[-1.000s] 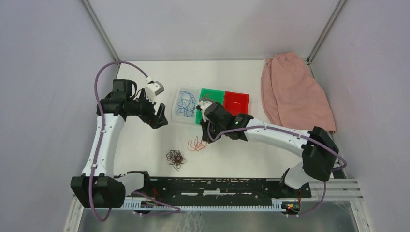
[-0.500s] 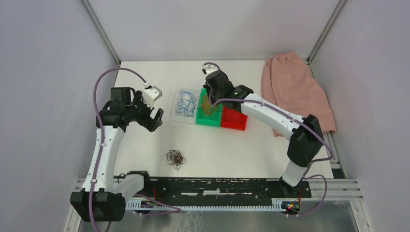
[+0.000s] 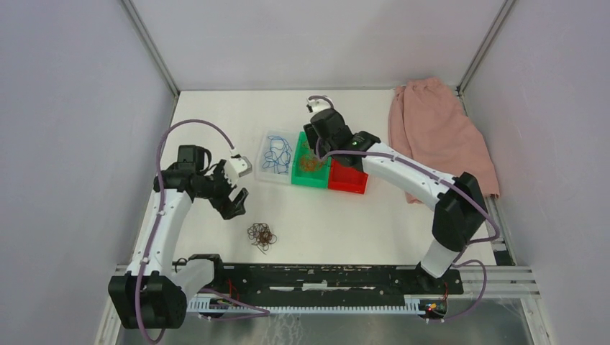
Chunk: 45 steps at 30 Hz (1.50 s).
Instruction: Untangle the cables
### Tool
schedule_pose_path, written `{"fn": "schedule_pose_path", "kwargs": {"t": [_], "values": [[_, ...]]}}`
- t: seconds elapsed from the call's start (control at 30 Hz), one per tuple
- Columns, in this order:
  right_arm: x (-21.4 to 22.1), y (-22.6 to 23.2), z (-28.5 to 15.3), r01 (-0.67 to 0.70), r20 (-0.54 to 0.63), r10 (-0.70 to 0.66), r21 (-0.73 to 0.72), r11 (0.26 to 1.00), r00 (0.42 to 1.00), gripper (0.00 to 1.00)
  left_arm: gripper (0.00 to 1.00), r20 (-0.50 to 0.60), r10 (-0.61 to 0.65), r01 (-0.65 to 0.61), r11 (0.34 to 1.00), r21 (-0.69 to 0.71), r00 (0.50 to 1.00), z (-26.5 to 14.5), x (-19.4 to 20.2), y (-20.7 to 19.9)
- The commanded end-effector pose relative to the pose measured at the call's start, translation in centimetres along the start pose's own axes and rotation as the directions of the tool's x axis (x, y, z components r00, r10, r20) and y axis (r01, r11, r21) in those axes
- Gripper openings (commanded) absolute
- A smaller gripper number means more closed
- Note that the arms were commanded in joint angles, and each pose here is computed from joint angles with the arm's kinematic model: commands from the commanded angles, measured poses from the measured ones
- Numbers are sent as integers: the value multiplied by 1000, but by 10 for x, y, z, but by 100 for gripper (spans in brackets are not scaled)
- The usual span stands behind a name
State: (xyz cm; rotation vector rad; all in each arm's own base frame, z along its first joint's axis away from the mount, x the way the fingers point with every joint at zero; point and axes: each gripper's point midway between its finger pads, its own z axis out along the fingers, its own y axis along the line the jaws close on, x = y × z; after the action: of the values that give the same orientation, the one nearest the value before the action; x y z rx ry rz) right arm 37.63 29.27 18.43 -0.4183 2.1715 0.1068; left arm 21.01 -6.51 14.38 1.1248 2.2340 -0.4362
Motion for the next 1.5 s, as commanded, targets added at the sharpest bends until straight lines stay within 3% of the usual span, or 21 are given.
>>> {"fn": "schedule_pose_path", "kwargs": {"t": [0.0, 0.23, 0.47, 0.7, 0.83, 0.93, 1.17, 1.47], "values": [[-24, 20, -40, -76, 117, 96, -160, 984, 989, 61, 92, 7, 123, -123, 984, 126, 992, 11, 12, -19], [23, 45, -72, -177, 64, 211, -343, 923, 975, 55, 85, -19, 146, -135, 952, 276, 989, 38, 26, -51], [47, 60, -92, -251, 6, 286, -459, 852, 958, 45, 74, -75, 212, -183, 941, 283, 974, 69, 42, -57], [61, 82, -96, -260, -35, 281, -502, 825, 959, 39, 50, -78, 222, -194, 943, 270, 972, 81, 45, -50], [68, 110, -95, -265, -65, 278, -557, 787, 959, 38, 19, -55, 220, -196, 938, 287, 974, 80, 41, -55], [73, 135, -97, -265, -88, 269, -614, 743, 959, 44, 4, -41, 230, -209, 935, 288, 972, 72, 35, -57], [76, 186, -104, -256, -114, 261, -743, 618, 959, 59, 3, 54, 242, -247, 930, 270, 969, 39, -3, -65], [86, 216, -92, -256, -153, 224, -785, 564, 962, 63, 3, 142, 205, -240, 923, 301, 968, 4, -36, -83]]}}
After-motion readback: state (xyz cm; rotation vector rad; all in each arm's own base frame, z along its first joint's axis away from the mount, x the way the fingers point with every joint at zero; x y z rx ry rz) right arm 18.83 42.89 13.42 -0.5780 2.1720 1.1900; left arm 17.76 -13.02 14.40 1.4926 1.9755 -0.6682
